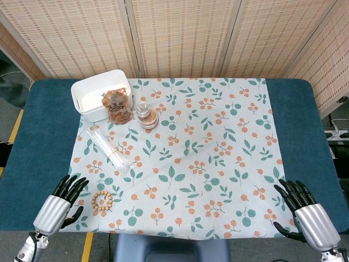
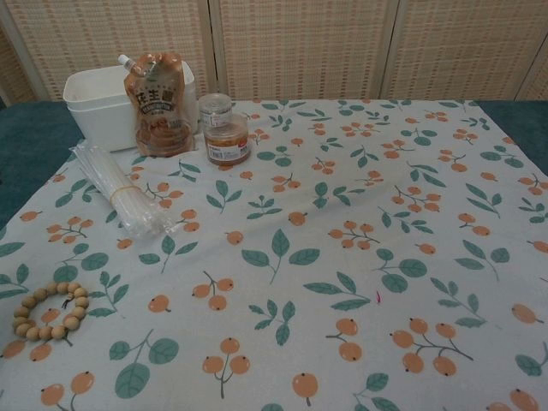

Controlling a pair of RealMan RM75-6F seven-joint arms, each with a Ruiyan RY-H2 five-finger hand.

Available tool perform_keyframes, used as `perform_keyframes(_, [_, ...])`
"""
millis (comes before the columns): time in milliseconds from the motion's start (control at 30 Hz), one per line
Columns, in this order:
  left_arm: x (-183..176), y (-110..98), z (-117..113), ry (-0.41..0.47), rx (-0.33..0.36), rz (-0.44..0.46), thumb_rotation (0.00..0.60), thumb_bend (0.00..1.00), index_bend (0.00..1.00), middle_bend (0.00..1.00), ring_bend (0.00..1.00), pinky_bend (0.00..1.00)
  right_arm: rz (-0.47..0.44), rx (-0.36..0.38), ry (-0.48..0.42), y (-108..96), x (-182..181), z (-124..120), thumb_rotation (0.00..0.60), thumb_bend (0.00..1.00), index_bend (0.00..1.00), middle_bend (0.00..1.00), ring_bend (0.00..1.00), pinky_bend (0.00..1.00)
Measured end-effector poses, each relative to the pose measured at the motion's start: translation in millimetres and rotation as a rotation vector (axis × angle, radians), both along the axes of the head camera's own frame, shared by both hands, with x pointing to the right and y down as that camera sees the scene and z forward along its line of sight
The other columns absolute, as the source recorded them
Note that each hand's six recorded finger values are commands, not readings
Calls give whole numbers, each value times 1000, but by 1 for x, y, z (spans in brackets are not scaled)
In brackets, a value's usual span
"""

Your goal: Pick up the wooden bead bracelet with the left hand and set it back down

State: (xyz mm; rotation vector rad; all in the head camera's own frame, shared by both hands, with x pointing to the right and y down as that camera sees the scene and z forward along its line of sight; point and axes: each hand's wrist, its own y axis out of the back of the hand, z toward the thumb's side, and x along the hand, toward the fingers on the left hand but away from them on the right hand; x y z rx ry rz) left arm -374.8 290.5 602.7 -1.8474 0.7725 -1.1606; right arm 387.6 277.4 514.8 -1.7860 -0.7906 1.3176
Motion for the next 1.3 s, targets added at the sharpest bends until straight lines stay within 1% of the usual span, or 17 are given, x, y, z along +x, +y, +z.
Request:
perform_keyframes(100, [6,8,5,-14,-20,36,600,435,181,226,15,28,3,-3,1,0,0,1,459,201,0,0,0,0])
perform_keyframes(200, [14,19,13,-43,-46,92,600,434,242,272,35,21,-1,0,-5,0,-1,0,458,201,0,0,0,0])
perform_keyframes(300, [21,27,21,-82,-49,140,600,434,250,296,52,13,1,-1,-7,0,-1,0,459,201,0,0,0,0])
perform_keyframes(433, [29,32,34,-143,-26,192,600,434,267,342,77,10,1,0,-10,-1,0,-1,459,200,0,0,0,0])
perform_keyframes(500, [32,36,43,-174,-22,217,600,433,269,344,80,10,3,5,-13,-1,0,-3,459,201,0,0,0,0])
perform_keyframes(600, [34,40,59,-204,-42,240,600,434,271,344,88,10,5,6,-13,-1,1,-4,460,201,0,0,0,0])
perform_keyframes(700, [35,40,71,-229,-56,254,600,434,271,344,95,10,5,7,-13,-1,2,-4,461,201,0,0,0,0])
perform_keyframes(833, [37,40,78,-244,-52,269,600,434,277,349,99,10,5,6,-12,-1,2,-4,459,201,0,0,0,0])
perform_keyframes(967, [35,40,82,-280,-46,285,600,434,353,373,100,10,6,9,-11,-1,2,-4,459,201,0,0,0,0])
perform_keyframes(1133, [32,39,84,-321,-39,296,600,436,384,398,115,11,4,6,-10,0,1,-4,459,200,0,0,0,0])
perform_keyframes(1300, [30,39,88,-391,-34,309,600,436,408,430,135,11,4,8,-11,0,1,-4,461,201,0,0,0,0])
